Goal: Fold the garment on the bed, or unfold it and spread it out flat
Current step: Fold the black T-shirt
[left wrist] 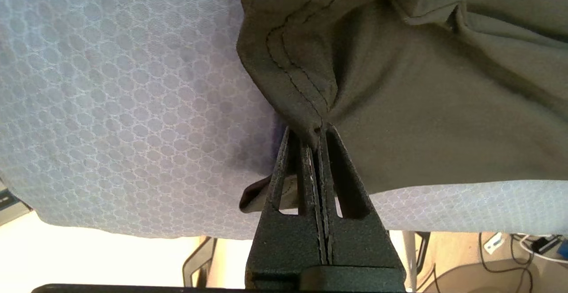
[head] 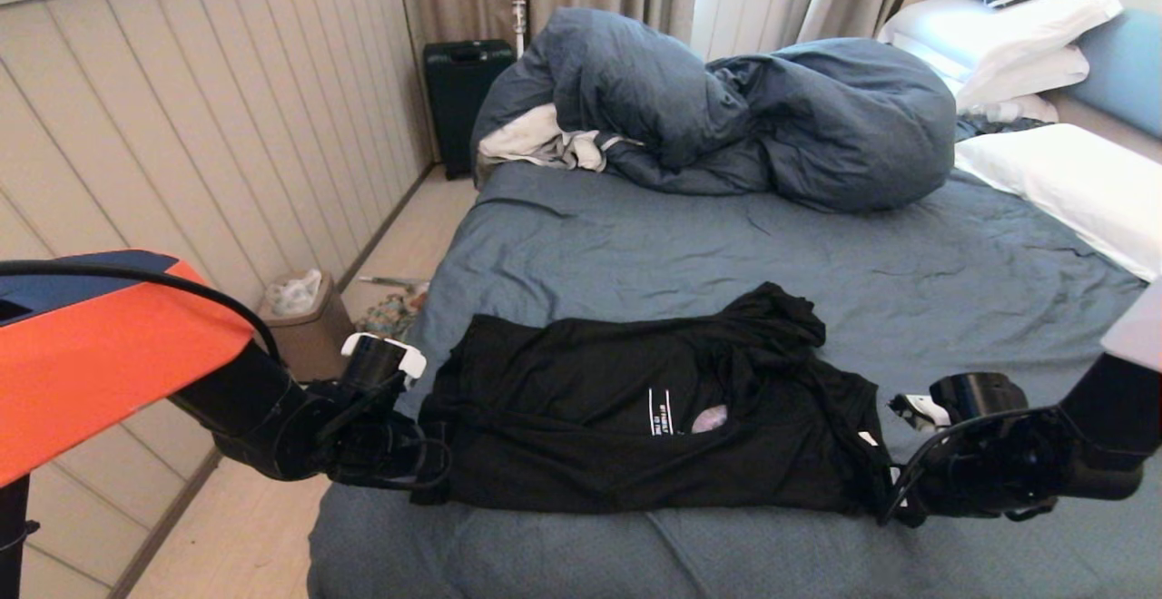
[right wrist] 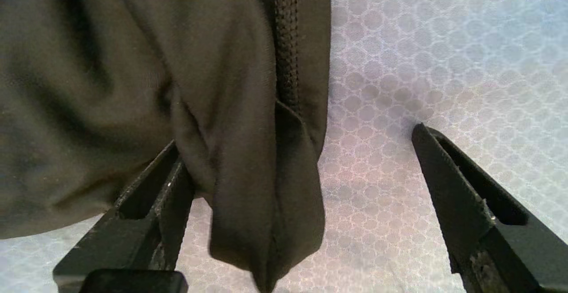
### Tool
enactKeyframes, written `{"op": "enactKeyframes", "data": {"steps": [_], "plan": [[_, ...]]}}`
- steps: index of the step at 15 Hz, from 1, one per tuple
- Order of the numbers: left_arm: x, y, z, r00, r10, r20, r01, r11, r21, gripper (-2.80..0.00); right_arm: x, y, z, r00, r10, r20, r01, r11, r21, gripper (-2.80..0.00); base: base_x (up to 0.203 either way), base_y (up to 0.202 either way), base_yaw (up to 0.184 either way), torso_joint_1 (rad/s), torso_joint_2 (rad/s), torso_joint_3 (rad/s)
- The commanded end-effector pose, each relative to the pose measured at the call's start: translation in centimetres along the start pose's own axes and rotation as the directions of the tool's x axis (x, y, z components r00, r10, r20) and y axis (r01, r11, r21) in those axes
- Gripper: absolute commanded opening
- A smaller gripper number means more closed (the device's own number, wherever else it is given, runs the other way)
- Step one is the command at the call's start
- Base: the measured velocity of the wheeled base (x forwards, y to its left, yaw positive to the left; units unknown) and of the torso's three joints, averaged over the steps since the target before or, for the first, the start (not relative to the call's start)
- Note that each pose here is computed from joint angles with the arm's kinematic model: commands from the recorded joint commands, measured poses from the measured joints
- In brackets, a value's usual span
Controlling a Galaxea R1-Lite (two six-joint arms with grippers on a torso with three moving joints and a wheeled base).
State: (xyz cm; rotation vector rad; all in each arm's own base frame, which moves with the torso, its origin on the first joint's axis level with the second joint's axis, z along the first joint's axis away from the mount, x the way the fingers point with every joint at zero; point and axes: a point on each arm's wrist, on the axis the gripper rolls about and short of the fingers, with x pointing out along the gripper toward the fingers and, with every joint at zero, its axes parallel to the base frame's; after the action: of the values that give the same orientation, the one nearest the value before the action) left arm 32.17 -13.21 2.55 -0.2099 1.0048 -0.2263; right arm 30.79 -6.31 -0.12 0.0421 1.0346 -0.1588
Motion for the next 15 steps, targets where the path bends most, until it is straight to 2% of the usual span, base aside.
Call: {"op": "enactKeyframes", "data": {"steps": [1,5,10,11,15], "plan": [[0.1,0.0,0.0,1.000,0.000,-0.001,0.000,1.000,-0.002,-2.80,-0.9,0.0,0.3,1.000,0.002,0.028,-0.002,1.000,0.001,0.00,0.000,0.000,0.000,0.000,0.00,0.000],[0.0,-0.1,-0.1,1.000,-0.002,-0.002,0.002,1.000,-0.001,-2.80,-2.2,0.3,0.4,0.998,0.034,0.054,-0.033,0.999,-0.003,0.00,0.000,0.000,0.000,0.000,0.00,0.000],[0.1,-0.1,-0.2,1.000,-0.002,-0.005,0.002,1.000,0.000,-2.80,-1.6,1.5,0.5,0.997,0.056,0.046,-0.057,0.998,0.022,0.00,0.000,0.000,0.000,0.000,0.00,0.000],[0.0,-0.2,-0.2,1.000,-0.004,-0.005,0.004,1.000,0.001,-2.80,-1.5,1.8,0.5,0.997,0.061,0.046,-0.063,0.998,0.029,-2.80,0.000,0.000,0.000,0.000,0.00,0.000],[0.0,-0.2,-0.2,1.000,-0.004,-0.005,0.004,1.000,0.001,-2.80,-1.5,2.1,0.4,0.997,0.067,0.044,-0.068,0.997,0.030,-2.80,0.000,0.000,0.000,0.000,0.00,0.000]]}}
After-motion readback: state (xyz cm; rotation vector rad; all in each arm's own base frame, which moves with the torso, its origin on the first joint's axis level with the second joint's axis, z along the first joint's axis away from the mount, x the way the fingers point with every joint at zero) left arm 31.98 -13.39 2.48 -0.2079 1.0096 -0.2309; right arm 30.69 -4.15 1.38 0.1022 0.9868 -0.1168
